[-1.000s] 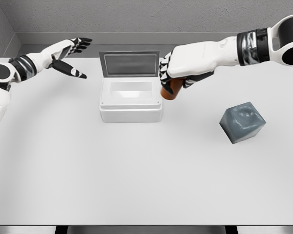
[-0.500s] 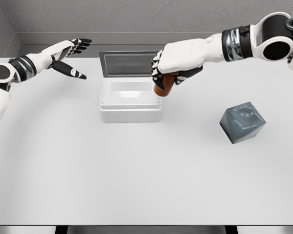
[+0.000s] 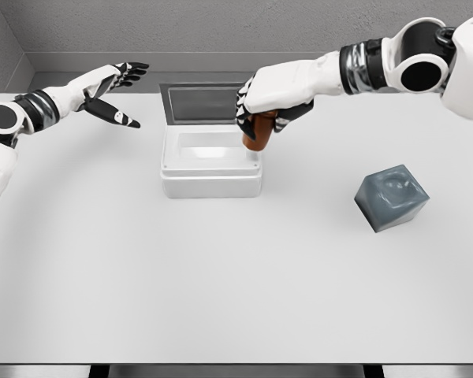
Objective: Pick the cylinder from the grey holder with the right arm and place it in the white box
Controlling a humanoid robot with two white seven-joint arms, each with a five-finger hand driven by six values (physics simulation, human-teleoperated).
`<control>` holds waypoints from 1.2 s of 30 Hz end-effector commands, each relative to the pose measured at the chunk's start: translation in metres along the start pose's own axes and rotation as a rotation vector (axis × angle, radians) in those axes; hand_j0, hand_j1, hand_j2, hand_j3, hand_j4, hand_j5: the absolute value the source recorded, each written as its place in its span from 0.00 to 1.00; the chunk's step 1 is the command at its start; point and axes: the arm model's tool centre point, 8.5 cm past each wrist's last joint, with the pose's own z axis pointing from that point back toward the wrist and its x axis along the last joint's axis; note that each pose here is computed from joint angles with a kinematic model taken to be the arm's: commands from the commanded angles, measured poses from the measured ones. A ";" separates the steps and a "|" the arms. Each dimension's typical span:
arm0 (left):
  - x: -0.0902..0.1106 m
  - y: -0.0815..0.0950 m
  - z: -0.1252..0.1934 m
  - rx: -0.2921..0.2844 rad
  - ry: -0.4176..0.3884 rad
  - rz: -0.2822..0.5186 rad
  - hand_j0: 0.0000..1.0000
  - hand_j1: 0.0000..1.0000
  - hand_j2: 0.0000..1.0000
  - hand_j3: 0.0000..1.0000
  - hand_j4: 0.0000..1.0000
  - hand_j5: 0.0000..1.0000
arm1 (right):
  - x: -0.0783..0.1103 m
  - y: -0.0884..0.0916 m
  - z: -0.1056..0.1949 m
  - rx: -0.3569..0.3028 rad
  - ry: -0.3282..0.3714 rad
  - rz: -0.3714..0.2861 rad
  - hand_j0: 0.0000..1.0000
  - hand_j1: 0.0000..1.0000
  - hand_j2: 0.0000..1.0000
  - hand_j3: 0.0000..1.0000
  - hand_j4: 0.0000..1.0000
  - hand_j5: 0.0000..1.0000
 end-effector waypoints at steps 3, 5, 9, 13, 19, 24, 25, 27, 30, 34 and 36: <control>0.001 0.001 0.000 0.003 -0.005 0.005 1.00 1.00 1.00 1.00 1.00 1.00 | -0.003 -0.003 0.002 -0.014 0.011 -0.006 0.79 0.79 0.79 0.79 0.79 0.79; 0.001 0.002 0.001 0.005 -0.003 0.004 1.00 1.00 1.00 1.00 1.00 1.00 | -0.001 -0.004 0.000 -0.015 0.003 -0.002 0.79 0.79 0.79 0.79 0.79 0.79; 0.001 0.002 0.001 0.003 -0.006 0.000 1.00 1.00 1.00 1.00 1.00 1.00 | 0.003 -0.001 -0.006 -0.011 -0.013 -0.003 0.79 0.79 0.79 0.79 0.79 0.79; 0.000 0.001 0.001 0.002 -0.005 0.000 1.00 1.00 1.00 1.00 1.00 1.00 | 0.014 -0.009 -0.005 -0.033 -0.043 0.017 0.83 0.83 0.83 0.83 0.83 0.83; -0.001 0.003 0.004 0.006 0.001 -0.001 1.00 1.00 1.00 1.00 1.00 1.00 | 0.032 -0.027 0.083 -0.167 -0.002 0.057 0.85 0.85 0.85 0.85 0.85 0.85; 0.011 0.003 0.004 -0.032 -0.012 -0.082 1.00 1.00 1.00 1.00 1.00 1.00 | 0.048 -0.024 0.103 -0.176 -0.017 0.059 0.85 0.85 0.85 0.85 0.85 0.85; 0.015 0.003 0.004 -0.033 -0.025 -0.087 1.00 1.00 1.00 1.00 1.00 1.00 | 0.050 -0.022 0.109 -0.177 -0.011 0.058 0.85 0.85 0.85 0.85 0.85 0.85; 0.016 0.003 0.003 -0.036 -0.028 -0.092 1.00 1.00 1.00 1.00 1.00 1.00 | 0.043 -0.012 0.135 -0.183 0.046 0.024 0.85 0.85 0.85 0.85 0.85 0.85; 0.020 -0.001 0.002 -0.060 -0.036 -0.116 1.00 1.00 1.00 1.00 1.00 1.00 | 0.040 -0.006 0.156 -0.190 0.095 0.011 0.85 0.85 0.85 0.85 0.85 0.85; 0.022 -0.007 -0.001 -0.081 -0.037 -0.128 1.00 1.00 1.00 1.00 1.00 1.00 | 0.039 0.016 0.165 -0.163 0.120 -0.028 1.00 1.00 1.00 1.00 1.00 1.00; 0.025 -0.008 -0.001 -0.085 -0.046 -0.131 1.00 1.00 1.00 1.00 1.00 1.00 | 0.039 0.025 0.161 -0.143 0.113 -0.047 1.00 1.00 1.00 1.00 1.00 1.00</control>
